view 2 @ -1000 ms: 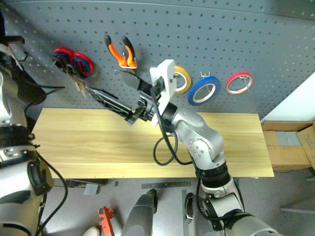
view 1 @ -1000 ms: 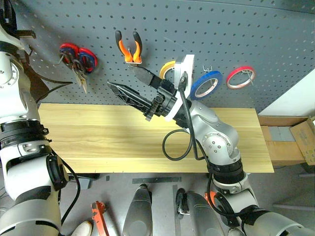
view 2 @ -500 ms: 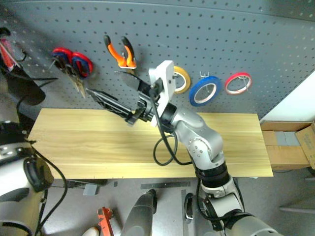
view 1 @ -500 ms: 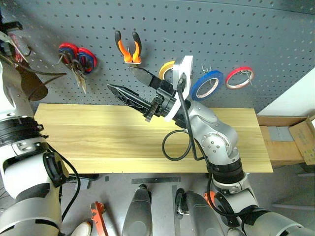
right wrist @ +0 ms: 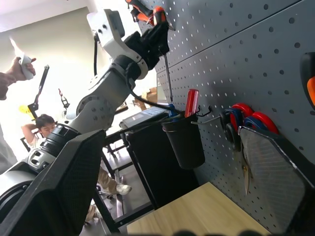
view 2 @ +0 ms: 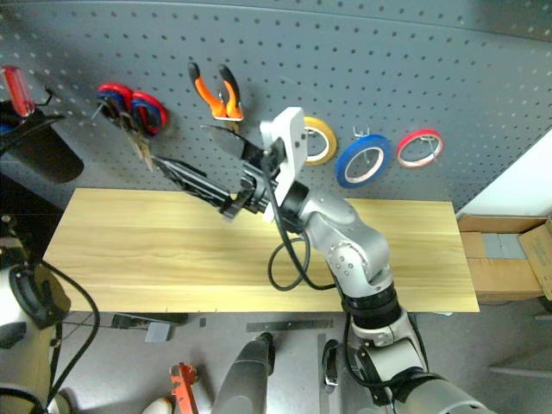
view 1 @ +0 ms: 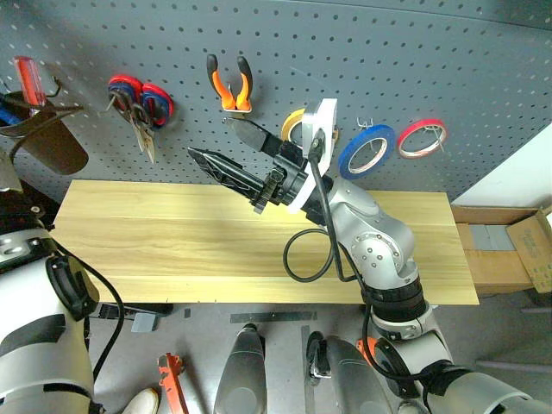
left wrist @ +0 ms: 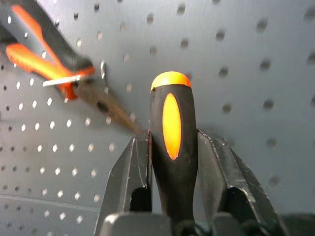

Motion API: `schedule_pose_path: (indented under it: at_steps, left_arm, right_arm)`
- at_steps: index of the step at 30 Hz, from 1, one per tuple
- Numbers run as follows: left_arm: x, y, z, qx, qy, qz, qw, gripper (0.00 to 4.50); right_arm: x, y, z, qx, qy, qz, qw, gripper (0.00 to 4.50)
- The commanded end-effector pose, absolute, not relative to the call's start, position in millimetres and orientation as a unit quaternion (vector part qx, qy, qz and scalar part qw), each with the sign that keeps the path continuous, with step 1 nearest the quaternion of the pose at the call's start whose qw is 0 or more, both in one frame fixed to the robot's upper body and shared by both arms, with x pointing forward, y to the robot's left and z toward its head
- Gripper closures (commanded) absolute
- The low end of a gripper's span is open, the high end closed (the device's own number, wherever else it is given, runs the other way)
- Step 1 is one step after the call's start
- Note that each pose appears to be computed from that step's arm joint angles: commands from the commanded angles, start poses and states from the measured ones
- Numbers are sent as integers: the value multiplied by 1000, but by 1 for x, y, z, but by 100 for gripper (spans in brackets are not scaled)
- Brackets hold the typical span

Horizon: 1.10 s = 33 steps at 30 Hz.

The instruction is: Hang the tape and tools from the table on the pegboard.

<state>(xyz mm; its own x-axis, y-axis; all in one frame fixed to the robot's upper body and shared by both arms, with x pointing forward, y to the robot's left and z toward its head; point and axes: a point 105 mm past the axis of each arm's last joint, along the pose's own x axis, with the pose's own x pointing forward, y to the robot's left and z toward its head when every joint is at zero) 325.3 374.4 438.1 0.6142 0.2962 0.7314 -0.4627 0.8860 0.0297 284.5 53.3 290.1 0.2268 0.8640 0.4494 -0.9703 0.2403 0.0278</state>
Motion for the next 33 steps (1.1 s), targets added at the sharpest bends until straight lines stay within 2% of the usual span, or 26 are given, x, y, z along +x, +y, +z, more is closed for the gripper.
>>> schedule_pose_path:
  at_steps: [1,11,23,33]
  left_arm:
    - [301,374,459,207,-415,233,855,358]
    - [308,372,448,245,-410,226,849,358]
    - [329,387,407,168,-374,232,882,358]
    - [328,387,387,159,-361,236,888,358]
  right_arm:
    - [277,51,298,155,-196,600,759,0]
    - [276,51,297,156,-194,600,761,0]
    - [276,48,291,153,-184,592,769,0]
    - [278,46,288,150,-182,585,776,0]
